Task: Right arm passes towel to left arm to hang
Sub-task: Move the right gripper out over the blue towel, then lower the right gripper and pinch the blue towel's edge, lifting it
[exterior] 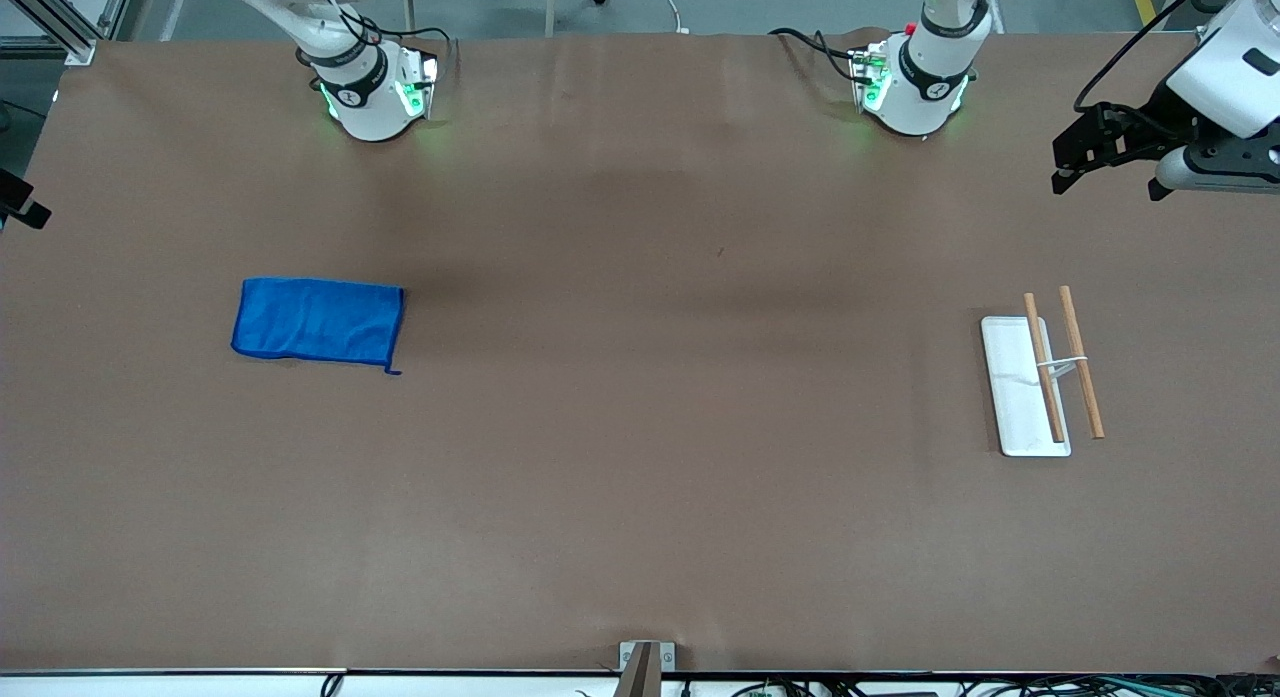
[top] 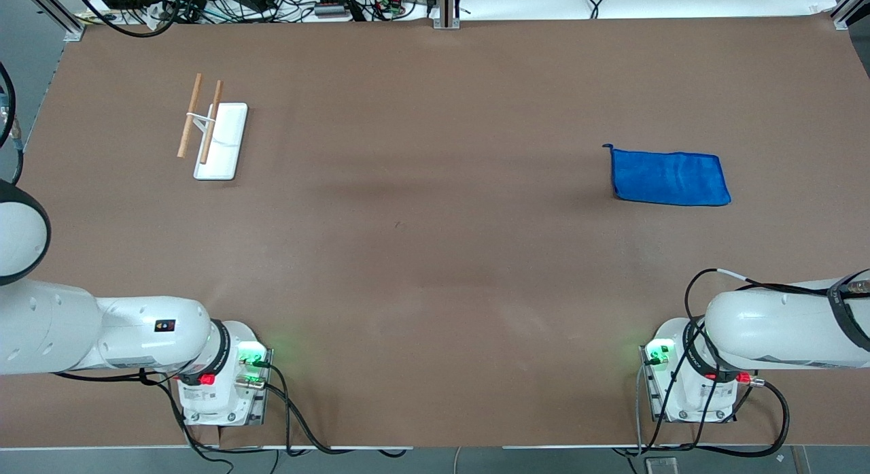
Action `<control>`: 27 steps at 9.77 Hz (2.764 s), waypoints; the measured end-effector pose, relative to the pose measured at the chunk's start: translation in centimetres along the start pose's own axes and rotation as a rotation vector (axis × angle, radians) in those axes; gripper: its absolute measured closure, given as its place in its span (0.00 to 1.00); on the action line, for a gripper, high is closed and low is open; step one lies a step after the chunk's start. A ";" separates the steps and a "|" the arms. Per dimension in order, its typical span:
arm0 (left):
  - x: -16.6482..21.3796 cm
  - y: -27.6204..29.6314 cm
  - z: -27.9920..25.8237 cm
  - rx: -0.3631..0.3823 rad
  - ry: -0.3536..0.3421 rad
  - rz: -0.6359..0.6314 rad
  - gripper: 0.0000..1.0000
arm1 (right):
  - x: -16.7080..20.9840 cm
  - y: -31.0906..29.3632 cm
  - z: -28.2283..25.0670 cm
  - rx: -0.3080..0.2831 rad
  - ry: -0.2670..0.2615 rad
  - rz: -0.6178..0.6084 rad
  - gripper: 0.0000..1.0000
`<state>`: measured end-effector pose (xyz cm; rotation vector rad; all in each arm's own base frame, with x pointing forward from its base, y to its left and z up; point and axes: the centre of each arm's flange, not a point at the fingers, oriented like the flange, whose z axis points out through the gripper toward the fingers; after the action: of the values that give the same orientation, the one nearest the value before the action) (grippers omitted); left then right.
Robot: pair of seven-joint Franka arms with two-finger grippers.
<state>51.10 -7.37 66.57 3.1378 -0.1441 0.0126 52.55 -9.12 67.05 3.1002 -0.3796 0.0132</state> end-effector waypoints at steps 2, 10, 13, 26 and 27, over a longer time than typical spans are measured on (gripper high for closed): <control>0.0 -0.1 -0.1 0.004 0.002 0.000 0.00 | 0.0 0.0 0.0 0.000 0.000 0.000 0.00; 0.0 -0.3 -0.2 0.004 0.004 -0.003 0.00 | 2.8 -0.7 15.2 -0.009 -0.110 -0.126 0.00; 0.1 0.0 -0.1 0.004 0.002 0.003 0.00 | 0.8 -1.0 28.8 -0.007 -0.048 -0.145 0.00; 0.1 0.4 0.0 0.004 0.000 0.011 0.00 | -7.0 0.2 49.7 -0.027 0.061 -0.221 0.45; 0.1 0.4 0.0 0.004 0.000 0.011 0.00 | -6.9 0.2 49.6 -0.027 0.063 -0.219 0.60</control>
<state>51.18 -7.78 66.54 3.1410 -0.1611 0.0136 46.08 -8.61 17.44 3.0865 -0.0369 0.1010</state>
